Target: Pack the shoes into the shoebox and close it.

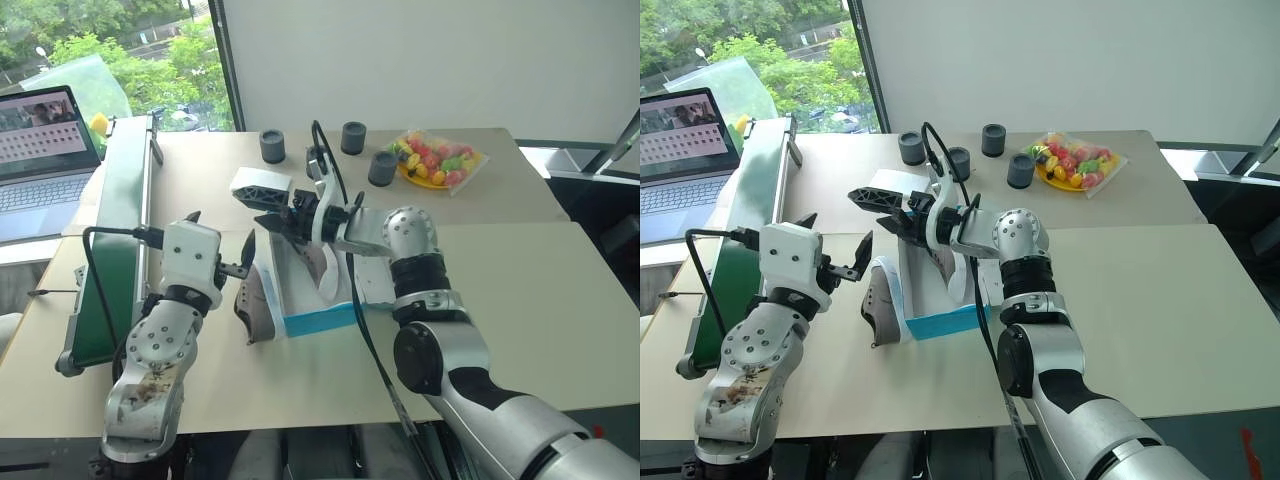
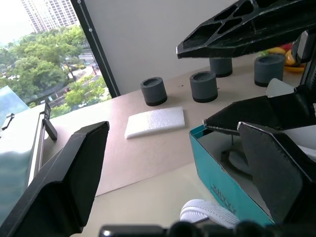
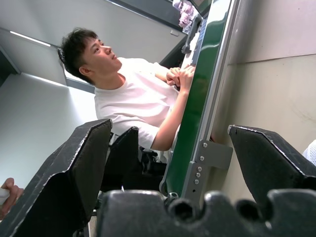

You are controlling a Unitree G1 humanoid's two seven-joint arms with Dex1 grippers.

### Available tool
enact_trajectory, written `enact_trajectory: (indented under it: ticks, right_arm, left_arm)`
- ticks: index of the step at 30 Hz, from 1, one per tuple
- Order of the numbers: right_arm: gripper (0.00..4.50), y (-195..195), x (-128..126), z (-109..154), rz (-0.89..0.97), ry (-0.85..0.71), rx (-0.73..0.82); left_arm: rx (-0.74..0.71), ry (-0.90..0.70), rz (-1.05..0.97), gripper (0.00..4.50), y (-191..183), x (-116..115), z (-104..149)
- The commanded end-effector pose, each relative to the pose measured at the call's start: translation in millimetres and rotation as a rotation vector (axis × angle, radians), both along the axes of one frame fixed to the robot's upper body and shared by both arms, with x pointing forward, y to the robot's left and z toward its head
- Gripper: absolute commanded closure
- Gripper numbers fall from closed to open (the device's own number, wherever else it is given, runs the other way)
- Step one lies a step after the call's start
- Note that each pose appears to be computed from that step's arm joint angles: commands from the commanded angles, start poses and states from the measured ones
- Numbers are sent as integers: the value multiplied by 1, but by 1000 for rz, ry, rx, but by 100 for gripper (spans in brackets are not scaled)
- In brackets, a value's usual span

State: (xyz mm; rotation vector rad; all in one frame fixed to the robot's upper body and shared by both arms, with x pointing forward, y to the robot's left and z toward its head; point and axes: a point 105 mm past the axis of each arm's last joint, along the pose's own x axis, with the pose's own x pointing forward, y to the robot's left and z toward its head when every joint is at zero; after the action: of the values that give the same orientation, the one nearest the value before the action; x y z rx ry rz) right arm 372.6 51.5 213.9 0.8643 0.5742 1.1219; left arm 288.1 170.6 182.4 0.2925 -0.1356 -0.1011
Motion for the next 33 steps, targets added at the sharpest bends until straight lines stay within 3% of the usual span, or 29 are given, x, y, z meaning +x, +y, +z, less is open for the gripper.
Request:
enact_trajectory:
  ticks: [1, 7, 12, 15, 18, 28, 33]
  right_arm:
    - [0, -11, 3, 22, -46, -147, 8]
    - [0, -41, 9, 24, -129, -248, -49]
    - [0, -56, 8, 23, -157, -333, -112]
    - [0, -60, 6, 21, -167, -350, -132]
    - [0, -61, 6, 19, -172, -351, -142]
    - [0, -64, 5, 18, -181, -352, -147]
    - [0, -64, 5, 19, -184, -354, -139]
  left_arm:
    - [-26, 40, 40, 2, 9, -12, -14]
    - [-69, 113, 72, 2, 17, -23, -32]
    - [-366, 210, 39, 2, 9, -30, -48]
    - [-652, 336, -80, 2, -11, -39, -65]
    - [-775, 381, -111, 2, -12, -43, -69]
    - [-786, 440, -49, 2, 2, -41, -81]
    - [-750, 580, -55, 2, -9, -45, -102]
